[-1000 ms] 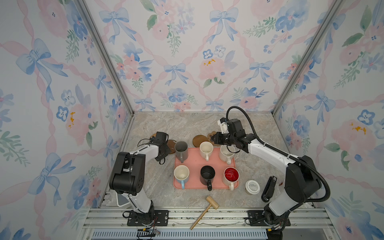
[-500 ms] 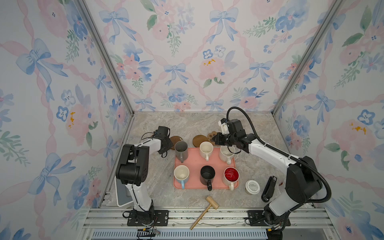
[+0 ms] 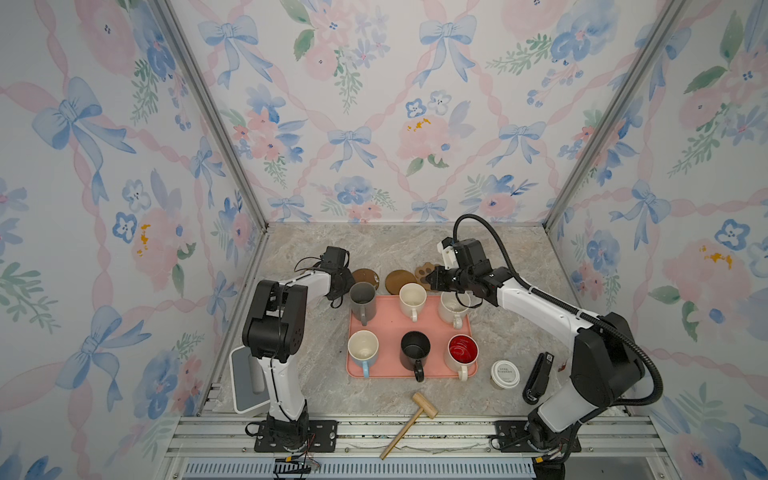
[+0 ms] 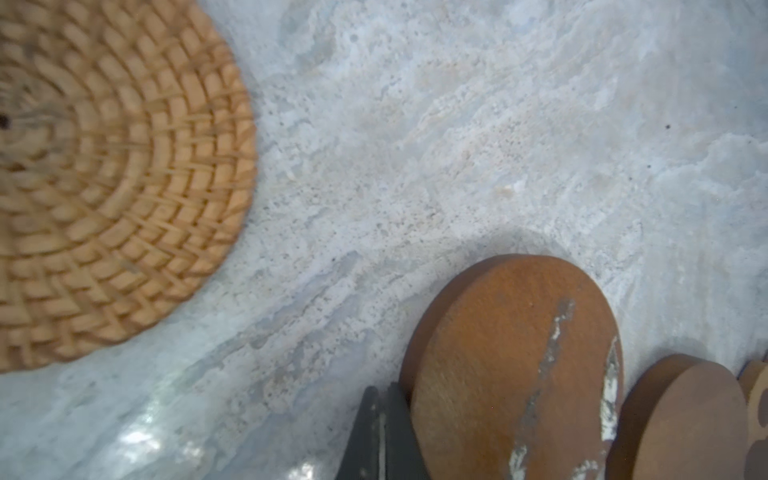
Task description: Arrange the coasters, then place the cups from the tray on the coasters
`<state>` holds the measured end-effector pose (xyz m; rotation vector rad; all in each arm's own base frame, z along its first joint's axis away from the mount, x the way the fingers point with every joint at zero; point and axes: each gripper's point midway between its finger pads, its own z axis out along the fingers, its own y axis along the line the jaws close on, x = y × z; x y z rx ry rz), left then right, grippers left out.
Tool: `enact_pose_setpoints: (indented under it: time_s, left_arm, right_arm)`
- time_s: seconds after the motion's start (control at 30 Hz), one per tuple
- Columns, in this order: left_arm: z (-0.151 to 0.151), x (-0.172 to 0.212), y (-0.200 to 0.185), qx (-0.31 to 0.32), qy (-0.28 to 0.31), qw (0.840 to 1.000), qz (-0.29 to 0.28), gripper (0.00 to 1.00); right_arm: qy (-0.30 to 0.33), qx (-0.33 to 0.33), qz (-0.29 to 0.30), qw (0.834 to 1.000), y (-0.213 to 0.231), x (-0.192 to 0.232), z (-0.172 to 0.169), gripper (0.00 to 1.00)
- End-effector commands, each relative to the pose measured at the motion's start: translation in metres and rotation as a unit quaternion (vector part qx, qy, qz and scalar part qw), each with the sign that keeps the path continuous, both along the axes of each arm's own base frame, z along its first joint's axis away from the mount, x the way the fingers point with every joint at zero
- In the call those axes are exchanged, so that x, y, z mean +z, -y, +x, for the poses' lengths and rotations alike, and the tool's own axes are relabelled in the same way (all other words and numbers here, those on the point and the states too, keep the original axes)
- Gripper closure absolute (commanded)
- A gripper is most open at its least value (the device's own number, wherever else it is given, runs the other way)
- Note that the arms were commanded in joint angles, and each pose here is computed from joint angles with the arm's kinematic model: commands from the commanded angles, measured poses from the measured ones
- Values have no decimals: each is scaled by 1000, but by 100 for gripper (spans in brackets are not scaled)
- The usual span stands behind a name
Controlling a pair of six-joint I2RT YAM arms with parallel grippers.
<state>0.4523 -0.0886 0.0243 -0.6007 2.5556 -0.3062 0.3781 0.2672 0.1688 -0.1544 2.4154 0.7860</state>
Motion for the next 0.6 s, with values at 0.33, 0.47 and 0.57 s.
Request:
enact_pose_setpoints:
  time_s: [0.33, 0.47, 0.57]
  left_arm:
    - [-12, -21, 14, -22, -40, 999, 0, 100]
    - [-13, -22, 24, -29, -40, 999, 1, 100]
    - [-13, -24, 26, -30, -42, 999, 1, 100]
  right_arm:
    - [17, 3, -4, 1000, -1, 15, 3, 100]
    - [16, 5, -2, 1000, -3, 15, 4, 100]
    - [15, 6, -2, 1000, -4, 14, 3, 100]
